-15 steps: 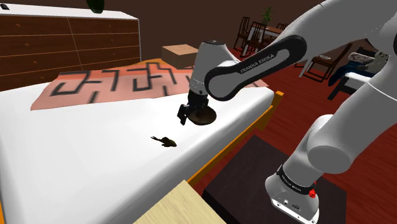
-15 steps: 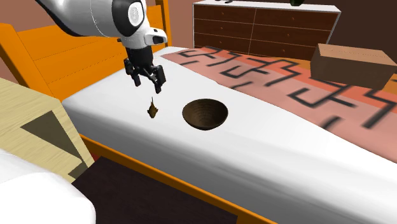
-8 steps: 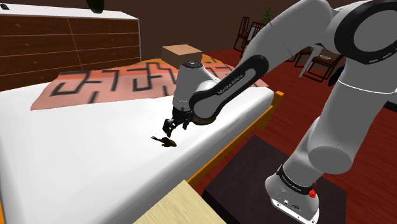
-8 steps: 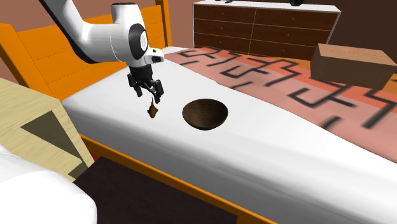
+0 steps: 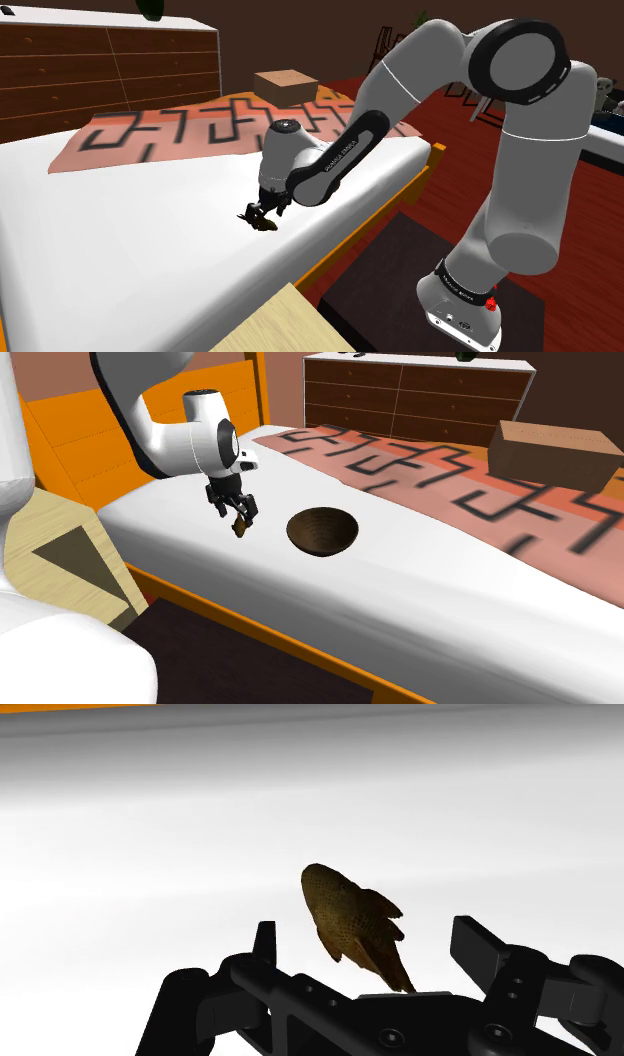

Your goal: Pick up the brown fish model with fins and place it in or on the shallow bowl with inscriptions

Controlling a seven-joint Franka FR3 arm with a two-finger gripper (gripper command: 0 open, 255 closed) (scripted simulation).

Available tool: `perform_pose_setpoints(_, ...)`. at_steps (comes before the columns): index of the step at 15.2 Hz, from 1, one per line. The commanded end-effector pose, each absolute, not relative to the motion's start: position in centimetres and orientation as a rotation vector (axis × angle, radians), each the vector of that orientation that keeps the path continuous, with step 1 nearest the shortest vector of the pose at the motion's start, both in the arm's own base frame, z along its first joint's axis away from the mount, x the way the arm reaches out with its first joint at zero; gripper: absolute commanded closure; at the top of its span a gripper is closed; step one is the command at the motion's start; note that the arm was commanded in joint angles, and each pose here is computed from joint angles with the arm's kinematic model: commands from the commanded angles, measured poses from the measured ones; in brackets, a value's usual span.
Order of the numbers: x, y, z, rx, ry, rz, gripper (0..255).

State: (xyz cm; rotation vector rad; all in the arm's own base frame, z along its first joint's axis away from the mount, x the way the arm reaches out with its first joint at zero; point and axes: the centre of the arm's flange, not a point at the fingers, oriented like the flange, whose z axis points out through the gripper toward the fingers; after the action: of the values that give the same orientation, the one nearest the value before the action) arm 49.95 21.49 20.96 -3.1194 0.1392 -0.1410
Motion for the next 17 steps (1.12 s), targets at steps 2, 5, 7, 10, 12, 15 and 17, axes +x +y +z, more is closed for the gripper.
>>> perform_pose_setpoints(2,50.05,21.54,19.34,-3.119,0.139,-0.142,0)
perform_pose_setpoints(5,50.07,21.55,19.03,-3.119,0.139,-0.142,0)
perform_pose_setpoints(7,50.07,21.55,19.03,-3.119,0.139,-0.142,0)
perform_pose_setpoints(10,50.07,21.54,19.04,-3.119,0.139,-0.142,0)
perform_pose_setpoints(12,50.07,21.54,19.04,-3.119,0.139,-0.142,255)
perform_pose_setpoints(15,50.08,21.47,19.06,-3.119,0.139,-0.141,255)
perform_pose_setpoints(17,50.07,21.53,19.05,-3.119,0.139,-0.141,255)
